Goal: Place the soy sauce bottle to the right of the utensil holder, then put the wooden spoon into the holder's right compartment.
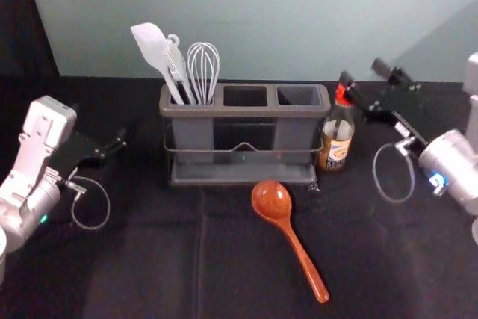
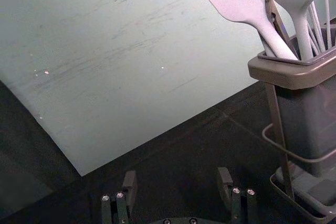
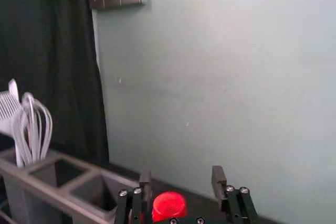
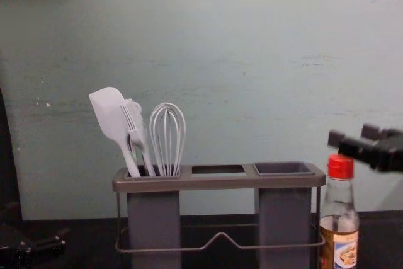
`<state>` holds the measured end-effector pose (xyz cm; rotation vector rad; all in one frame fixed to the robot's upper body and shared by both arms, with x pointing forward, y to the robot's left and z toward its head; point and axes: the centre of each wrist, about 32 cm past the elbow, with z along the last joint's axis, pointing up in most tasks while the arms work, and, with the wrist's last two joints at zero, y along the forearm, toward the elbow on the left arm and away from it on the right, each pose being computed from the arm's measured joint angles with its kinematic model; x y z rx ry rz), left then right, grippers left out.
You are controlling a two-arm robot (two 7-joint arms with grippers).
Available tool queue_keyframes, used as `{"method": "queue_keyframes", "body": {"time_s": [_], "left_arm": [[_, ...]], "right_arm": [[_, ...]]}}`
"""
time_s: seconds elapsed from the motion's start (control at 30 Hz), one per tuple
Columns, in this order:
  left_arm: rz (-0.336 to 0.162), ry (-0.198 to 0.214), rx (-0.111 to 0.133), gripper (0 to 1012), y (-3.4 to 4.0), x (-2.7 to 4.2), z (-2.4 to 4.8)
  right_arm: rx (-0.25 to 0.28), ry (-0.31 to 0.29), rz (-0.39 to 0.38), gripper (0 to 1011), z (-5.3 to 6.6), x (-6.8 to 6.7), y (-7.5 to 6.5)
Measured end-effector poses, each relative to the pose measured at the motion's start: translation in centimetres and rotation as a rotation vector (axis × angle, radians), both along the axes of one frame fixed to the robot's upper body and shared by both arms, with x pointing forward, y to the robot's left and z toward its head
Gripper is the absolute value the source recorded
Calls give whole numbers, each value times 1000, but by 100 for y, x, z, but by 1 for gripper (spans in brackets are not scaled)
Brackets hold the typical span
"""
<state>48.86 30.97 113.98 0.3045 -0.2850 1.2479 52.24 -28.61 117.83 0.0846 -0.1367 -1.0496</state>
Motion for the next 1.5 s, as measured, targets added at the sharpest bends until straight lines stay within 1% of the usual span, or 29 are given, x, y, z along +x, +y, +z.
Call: {"method": "queue_keyframes", "body": {"time_s": [0.03,0.07,0.1,0.13,0.2,0.23,0.27,0.3,0.33,0.37,0.43,0.63,0.67,0.73,0.77,0.83,0.87,0.93,0.97,1.03,1.07,1.17,1.2,1.27,1.3,1.37,1.4,1.5], "left_arm": [[0,0,0,1005,0,0,0],[0,0,0,1005,0,0,0],[0,0,0,1005,0,0,0],[0,0,0,1005,0,0,0],[0,0,0,1005,0,0,0],[0,0,0,1005,0,0,0],[0,0,0,1005,0,0,0],[0,0,0,1005,0,0,0],[0,0,0,1005,0,0,0],[0,0,0,1005,0,0,0],[0,0,0,1005,0,0,0],[0,0,0,1005,0,0,0],[0,0,0,1005,0,0,0],[0,0,0,1005,0,0,0],[0,0,0,1005,0,0,0],[0,0,0,1005,0,0,0],[0,0,0,1005,0,0,0],[0,0,0,1005,0,0,0],[0,0,0,1005,0,0,0],[0,0,0,1005,0,0,0],[0,0,0,1005,0,0,0],[0,0,0,1005,0,0,0],[0,0,0,1005,0,0,0],[0,0,0,1005,0,0,0],[0,0,0,1005,0,0,0],[0,0,0,1005,0,0,0],[0,0,0,1005,0,0,0],[0,0,0,1005,0,0,0]], "right_arm": [[5,-19,-3,736,63,-24,-25],[5,-19,-3,736,63,-24,-25],[8,-46,-6,812,159,-67,-65],[8,-46,-6,823,159,-67,-65],[8,-76,-2,865,264,-133,-101],[7,-82,0,916,287,-152,-109],[5,-92,2,932,321,-186,-123],[5,-92,2,947,321,-186,-123],[2,-99,6,987,349,-225,-133],[1,-102,8,1003,360,-242,-138],[-4,-109,18,1000,395,-303,-145],[-9,-117,65,1000,423,-474,-122],[-12,-117,81,1000,414,-527,-107],[-14,-118,100,1000,410,-580,-81],[-17,-115,120,1000,395,-634,-57],[-20,-113,139,1000,383,-682,-31],[-22,-106,161,1000,355,-738,3],[-23,-98,186,1000,319,-791,36],[-25,-87,208,1000,284,-832,71],[-29,-73,231,1000,239,-874,109],[-32,-59,247,1000,196,-905,139],[-46,-29,271,1000,116,-942,192],[-58,-4,282,1000,55,-956,222],[-70,20,291,1000,-4,-968,252],[-84,46,298,1000,-69,-978,277],[-100,69,302,1000,-126,-985,302],[-106,77,303,1000,-145,-988,310],[-104,73,300,1000,-133,-984,303]]}}
